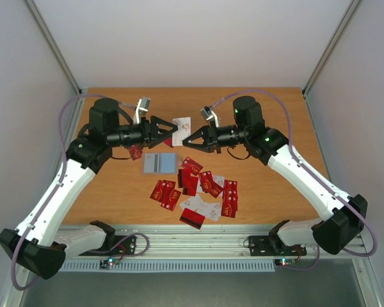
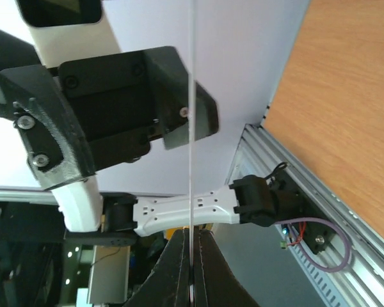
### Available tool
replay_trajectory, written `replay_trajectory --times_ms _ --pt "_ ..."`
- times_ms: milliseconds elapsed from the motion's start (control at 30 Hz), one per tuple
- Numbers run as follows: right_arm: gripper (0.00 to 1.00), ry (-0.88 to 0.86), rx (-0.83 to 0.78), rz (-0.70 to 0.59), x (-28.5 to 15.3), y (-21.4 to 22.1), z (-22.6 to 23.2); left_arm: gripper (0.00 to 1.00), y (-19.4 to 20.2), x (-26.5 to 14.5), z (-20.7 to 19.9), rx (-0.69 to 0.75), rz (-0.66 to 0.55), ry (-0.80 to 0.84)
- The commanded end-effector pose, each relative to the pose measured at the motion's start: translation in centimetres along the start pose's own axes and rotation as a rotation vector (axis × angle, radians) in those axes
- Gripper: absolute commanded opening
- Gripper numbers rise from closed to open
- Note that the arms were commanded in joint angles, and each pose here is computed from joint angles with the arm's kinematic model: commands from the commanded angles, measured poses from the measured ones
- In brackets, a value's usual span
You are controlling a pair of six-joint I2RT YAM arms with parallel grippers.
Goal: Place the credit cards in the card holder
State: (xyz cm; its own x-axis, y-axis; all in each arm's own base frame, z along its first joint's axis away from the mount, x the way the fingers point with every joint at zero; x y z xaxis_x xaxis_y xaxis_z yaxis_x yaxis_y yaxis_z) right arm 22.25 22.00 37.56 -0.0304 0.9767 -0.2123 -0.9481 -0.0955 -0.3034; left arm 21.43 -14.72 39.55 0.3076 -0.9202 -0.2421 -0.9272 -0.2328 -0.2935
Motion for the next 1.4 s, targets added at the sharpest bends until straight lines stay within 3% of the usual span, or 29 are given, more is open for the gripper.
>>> replay_trajectory --times_ms 0,100,200,367,400,467,500,600,667,767,833,1000,1067,1367 --pt "0.01 -0.123 -0.092 0.038 -0.2 -1.0 2.6 0.54 -1.0 0.4 -1.0 0.042 -0.009 0.078" --pt "0.01 -0.14 -0.116 0.047 -0.1 -1.3 3.1 0.48 -1.3 0.7 -0.8 0.052 -0.02 0.075" --pt "0.01 -0.15 -0.124 0.05 -0.1 -1.7 3.2 0.35 -1.6 0.8 -1.0 0.076 -0.021 0.118" --pt "0.01 -0.187 -0.12 0.056 0.3 -2.3 3.3 0.03 -1.8 0.7 -1.4 0.098 -0.031 0.126" --pt "0.01 -0.192 -0.118 0.057 0.4 -2.5 3.2 0.01 -1.8 0.7 -1.4 0.108 -0.036 0.126" --pt "0.02 -0.192 -0.115 0.053 0.5 -2.8 3.1 0.0 -1.8 0.6 -1.5 0.12 -0.042 0.129" --pt "0.08 -0.188 -0.113 0.047 0.4 -3.0 3.1 0.0 -1.8 0.6 -1.5 0.123 -0.043 0.131" --pt "0.51 -0.121 -0.083 0.028 0.0 -3.3 2.5 0.0 -2.0 0.4 -1.0 0.114 -0.05 0.097" --pt "0.62 -0.022 -0.061 0.009 -0.6 -3.3 1.9 0.0 -2.3 -0.1 -0.2 0.095 -0.069 0.021" --pt "0.65 0.172 -0.019 0.004 -1.0 -3.3 0.2 0.0 -2.4 -1.2 2.3 0.056 -0.089 -0.184" --pt "0.64 0.29 0.011 0.017 -0.8 -3.3 -1.5 0.0 -2.5 -1.7 4.2 0.103 -0.073 -0.328" --pt "0.62 0.388 0.054 0.062 0.1 -3.2 -5.0 0.0 -1.8 -1.2 9.7 0.133 0.093 -0.538" --pt "0.62 0.417 0.061 0.083 0.5 -3.2 -6.1 0.0 -1.7 -0.8 11.8 0.141 0.158 -0.56" --pt "0.6 0.444 0.106 0.162 3.3 -4.1 -11.0 0.0 -3.7 -0.3 19.7 0.045 0.227 -0.497"
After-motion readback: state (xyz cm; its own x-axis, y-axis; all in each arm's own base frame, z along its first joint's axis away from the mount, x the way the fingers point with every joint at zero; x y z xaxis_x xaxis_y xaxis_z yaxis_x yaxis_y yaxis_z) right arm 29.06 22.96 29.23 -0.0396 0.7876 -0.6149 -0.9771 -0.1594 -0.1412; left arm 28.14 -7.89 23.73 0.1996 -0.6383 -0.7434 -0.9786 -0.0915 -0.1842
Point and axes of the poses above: each gripper's point midway between its finger pads, its own x axis out along the fingers, its own z axis along the line the jaws close on, y = z × x, the point moved 10 cm from there along -x, back along the fingers, and after that the axes turned 3 degrees about -x, right-handed, at the moved point
